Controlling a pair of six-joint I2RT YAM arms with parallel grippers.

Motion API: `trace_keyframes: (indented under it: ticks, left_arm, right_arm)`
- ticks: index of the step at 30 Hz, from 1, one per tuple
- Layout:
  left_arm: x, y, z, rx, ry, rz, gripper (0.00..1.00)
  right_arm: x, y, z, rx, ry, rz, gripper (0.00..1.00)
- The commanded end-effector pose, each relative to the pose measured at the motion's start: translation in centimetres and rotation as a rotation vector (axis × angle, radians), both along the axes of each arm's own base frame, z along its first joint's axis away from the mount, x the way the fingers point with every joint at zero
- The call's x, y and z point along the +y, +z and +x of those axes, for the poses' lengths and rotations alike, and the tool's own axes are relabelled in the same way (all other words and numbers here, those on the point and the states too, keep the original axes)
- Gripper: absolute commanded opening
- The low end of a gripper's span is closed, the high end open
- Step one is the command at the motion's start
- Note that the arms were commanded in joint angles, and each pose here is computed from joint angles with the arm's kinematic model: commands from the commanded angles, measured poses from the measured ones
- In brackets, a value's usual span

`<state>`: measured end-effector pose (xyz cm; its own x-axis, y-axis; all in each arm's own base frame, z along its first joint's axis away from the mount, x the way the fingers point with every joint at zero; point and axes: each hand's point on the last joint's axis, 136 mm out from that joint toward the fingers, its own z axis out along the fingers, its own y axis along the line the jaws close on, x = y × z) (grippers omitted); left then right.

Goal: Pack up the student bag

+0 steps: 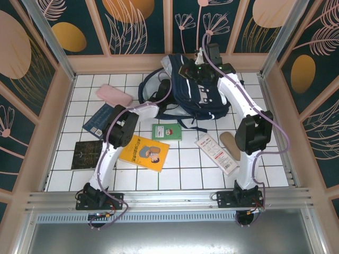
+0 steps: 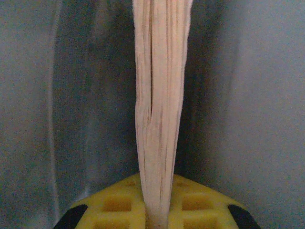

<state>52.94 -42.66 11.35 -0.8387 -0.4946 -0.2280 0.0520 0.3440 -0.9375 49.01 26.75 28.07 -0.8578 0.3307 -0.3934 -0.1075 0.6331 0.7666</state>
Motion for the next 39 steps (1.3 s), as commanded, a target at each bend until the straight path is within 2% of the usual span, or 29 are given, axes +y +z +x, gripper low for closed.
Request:
trace_keyframes:
  ticks: [1, 5, 10, 16, 22, 27, 34, 39]
  left_arm:
    - [-3.0, 0.7, 0.1, -0.022, -0.021, -0.017, 0.03]
    - [-3.5, -0.1, -0.1, -0.011, -0.03, 0.002, 0.16]
    - [-2.4, 1.8, -0.6, -0.052, -0.028, 0.092, 0.45]
    - [0.9, 4.6, -1.3, -0.081, 0.007, 0.161, 0.62]
    - [5.2, 6.0, -2.6, -0.068, 0.037, 0.213, 0.68]
    - [9.3, 6.8, -4.5, -0.055, 0.067, 0.269, 0.68]
    - [16.4, 6.0, -7.1, -0.016, 0.142, 0.387, 0.68]
    - [22.2, 6.0, -8.6, 0.008, 0.221, 0.482, 0.71]
  right_arm:
    - [0.3, 8.4, -1.5, -0.184, 0.059, 0.141, 0.0]
    - [-0.7, 7.6, -1.2, -0.172, 0.044, 0.125, 0.0]
    - [-2.3, 6.2, -0.7, -0.159, 0.015, 0.115, 0.0]
    - [-4.0, 4.8, 0.1, -0.158, -0.012, 0.081, 0.0]
    - [-5.6, 1.8, 1.0, -0.134, -0.044, 0.011, 0.0]
    - [-6.2, -1.3, 1.7, -0.114, -0.045, -0.057, 0.0]
    - [-6.4, -5.9, 2.9, -0.069, -0.042, -0.134, 0.0]
    - [-6.5, -8.7, 3.5, -0.029, -0.062, -0.2, 0.24]
